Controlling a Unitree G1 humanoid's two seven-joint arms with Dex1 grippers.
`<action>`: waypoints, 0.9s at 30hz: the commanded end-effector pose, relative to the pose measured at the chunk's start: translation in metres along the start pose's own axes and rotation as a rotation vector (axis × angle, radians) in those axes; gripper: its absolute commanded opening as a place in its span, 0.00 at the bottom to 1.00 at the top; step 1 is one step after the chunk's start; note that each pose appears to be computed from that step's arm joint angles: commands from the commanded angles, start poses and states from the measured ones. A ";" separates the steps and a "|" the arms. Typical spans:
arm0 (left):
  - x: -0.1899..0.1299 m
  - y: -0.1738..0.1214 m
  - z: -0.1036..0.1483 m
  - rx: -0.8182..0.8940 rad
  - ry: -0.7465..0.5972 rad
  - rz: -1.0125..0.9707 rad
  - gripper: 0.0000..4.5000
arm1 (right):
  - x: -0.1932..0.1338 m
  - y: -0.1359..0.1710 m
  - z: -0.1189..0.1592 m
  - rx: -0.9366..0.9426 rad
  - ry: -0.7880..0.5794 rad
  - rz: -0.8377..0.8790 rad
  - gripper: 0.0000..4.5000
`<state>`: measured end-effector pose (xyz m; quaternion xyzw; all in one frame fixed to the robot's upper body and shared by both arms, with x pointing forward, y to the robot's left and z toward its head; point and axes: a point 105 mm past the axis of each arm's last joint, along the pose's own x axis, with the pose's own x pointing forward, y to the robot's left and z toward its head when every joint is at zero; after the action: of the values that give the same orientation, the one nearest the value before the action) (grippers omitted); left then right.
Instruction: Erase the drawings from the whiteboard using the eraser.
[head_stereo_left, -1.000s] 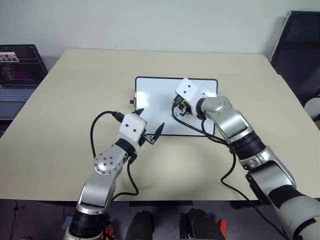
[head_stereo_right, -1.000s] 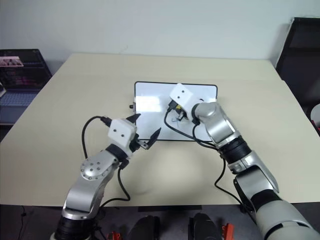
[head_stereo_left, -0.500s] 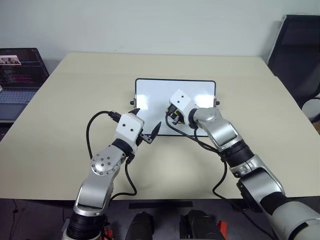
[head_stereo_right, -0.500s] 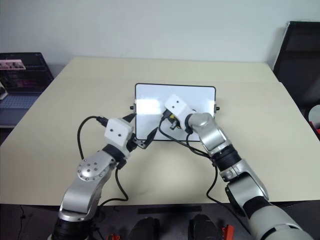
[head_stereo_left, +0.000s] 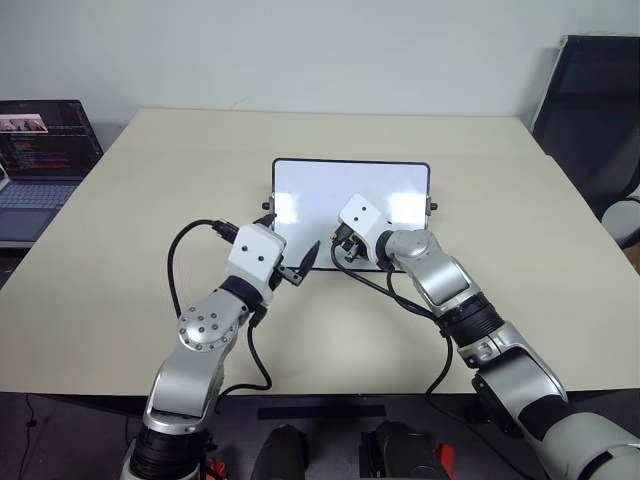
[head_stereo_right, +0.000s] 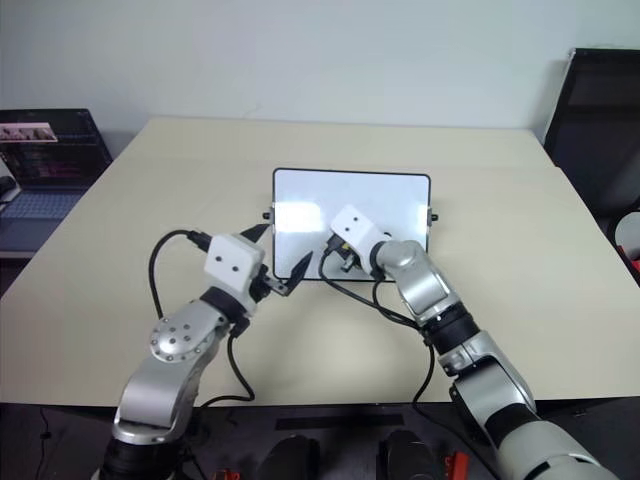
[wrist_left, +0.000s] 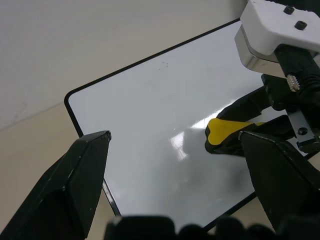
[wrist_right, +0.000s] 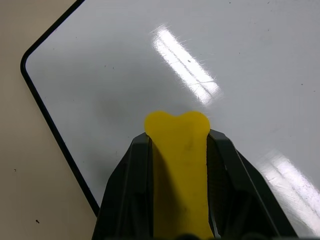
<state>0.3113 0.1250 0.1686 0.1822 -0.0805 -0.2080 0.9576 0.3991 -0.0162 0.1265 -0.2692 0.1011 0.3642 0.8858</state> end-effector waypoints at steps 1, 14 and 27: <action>0.000 0.005 0.015 0.027 -0.054 0.018 1.00 | -0.004 0.002 -0.043 0.053 0.147 0.011 0.25; 0.002 0.001 0.009 0.020 -0.060 -0.011 1.00 | -0.037 -0.023 -0.038 0.027 0.114 -0.060 0.25; 0.005 -0.001 0.009 0.027 -0.073 -0.025 1.00 | -0.021 -0.041 0.015 -0.005 -0.040 -0.156 0.25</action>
<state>0.3166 0.1212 0.1624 0.1823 -0.0831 -0.2242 0.9537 0.4096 -0.0407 0.1774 -0.2612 0.0411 0.3068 0.9143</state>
